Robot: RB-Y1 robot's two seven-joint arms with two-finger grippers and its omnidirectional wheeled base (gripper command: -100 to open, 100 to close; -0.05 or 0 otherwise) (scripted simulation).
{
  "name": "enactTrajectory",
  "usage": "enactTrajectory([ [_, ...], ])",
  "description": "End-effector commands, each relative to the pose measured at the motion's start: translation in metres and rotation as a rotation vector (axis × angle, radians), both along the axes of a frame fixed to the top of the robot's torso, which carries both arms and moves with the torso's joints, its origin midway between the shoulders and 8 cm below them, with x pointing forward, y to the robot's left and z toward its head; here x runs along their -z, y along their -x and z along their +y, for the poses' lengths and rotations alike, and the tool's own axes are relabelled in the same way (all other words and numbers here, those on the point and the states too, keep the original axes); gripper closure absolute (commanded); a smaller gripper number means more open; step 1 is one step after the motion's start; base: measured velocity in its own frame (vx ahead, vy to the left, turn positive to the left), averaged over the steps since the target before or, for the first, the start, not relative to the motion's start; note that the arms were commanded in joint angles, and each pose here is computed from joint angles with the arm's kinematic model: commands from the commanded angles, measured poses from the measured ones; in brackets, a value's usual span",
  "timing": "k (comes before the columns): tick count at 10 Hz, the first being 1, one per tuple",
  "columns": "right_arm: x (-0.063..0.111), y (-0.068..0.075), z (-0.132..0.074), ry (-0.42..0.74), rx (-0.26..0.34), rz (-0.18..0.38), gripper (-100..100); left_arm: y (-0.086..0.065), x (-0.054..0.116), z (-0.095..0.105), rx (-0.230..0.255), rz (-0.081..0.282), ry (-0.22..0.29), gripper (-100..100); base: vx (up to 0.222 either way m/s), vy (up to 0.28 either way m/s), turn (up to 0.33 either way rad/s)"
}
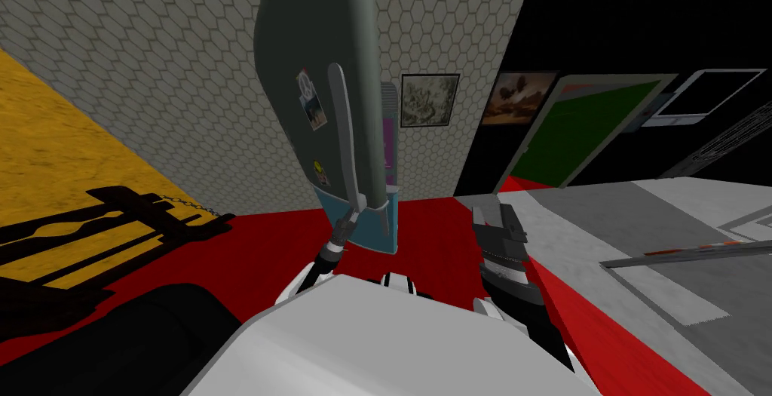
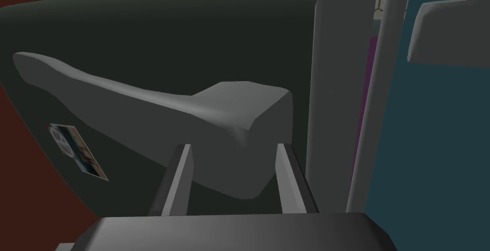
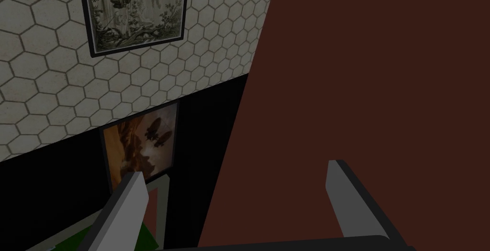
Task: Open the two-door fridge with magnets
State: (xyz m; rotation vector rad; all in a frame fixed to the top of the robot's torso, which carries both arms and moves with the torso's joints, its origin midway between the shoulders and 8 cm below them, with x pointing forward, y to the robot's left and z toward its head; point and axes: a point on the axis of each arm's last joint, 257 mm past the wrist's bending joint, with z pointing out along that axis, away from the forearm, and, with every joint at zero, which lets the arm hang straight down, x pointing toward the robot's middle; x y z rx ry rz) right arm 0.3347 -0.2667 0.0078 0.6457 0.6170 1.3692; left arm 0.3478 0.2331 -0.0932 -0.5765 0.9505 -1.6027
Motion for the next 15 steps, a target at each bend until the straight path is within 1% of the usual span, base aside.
enactTrajectory([
  [1, 0.0, 0.0, 0.0, 0.0, 0.0, 0.0, 0, 0.01, -0.011, -0.004, 0.038, -0.026, 0.006, 100, -0.145, 0.161, -0.039],
  [3, 0.0, 0.0, 0.0, 0.0, 0.0, 0.0, 0, 0.024, -0.012, -0.016, 0.102, -0.025, 0.013, 100, -0.211, 0.223, -0.07],
  [4, 0.0, 0.0, 0.0, 0.0, 0.0, 0.0, 0, 0.019, -0.002, -0.014, 0.084, -0.002, 0.007, 100, -0.136, 0.094, -0.025],
  [6, 0.0, 0.0, 0.0, 0.0, 0.0, 0.0, 0, 0.035, -0.004, -0.025, 0.151, -0.01, 0.005, 100, -0.102, 0.185, -0.067],
  [7, 0.0, 0.0, 0.0, 0.0, 0.0, 0.0, 0, 0.035, -0.004, -0.025, 0.151, -0.01, 0.005, 100, -0.108, 0.23, -0.071],
  [9, 0.0, 0.0, 0.0, 0.0, 0.0, 0.0, 0, 0.051, -0.007, -0.035, 0.213, -0.018, 0.005, 100, -0.139, 0.255, -0.072],
  [10, 0.0, 0.0, 0.0, 0.0, 0.0, 0.0, 0, 0.051, -0.007, -0.035, 0.213, -0.018, 0.005, 100, -0.118, 0.192, -0.033],
  [12, 0.0, 0.0, 0.0, 0.0, 0.0, 0.0, 0, 0.066, -0.009, -0.045, 0.276, -0.024, 0.007, 100, -0.141, 0.238, -0.067],
  [13, 0.0, 0.0, 0.0, 0.0, 0.0, 0.0, 0, 0.066, -0.009, -0.045, 0.276, -0.024, 0.007, 100, -0.144, 0.227, -0.033],
  [15, 0.0, 0.0, 0.0, 0.0, 0.0, 0.0, 0, 0.083, -0.012, -0.054, 0.34, -0.028, 0.011, 100, -0.12, 0.256, -0.071],
])
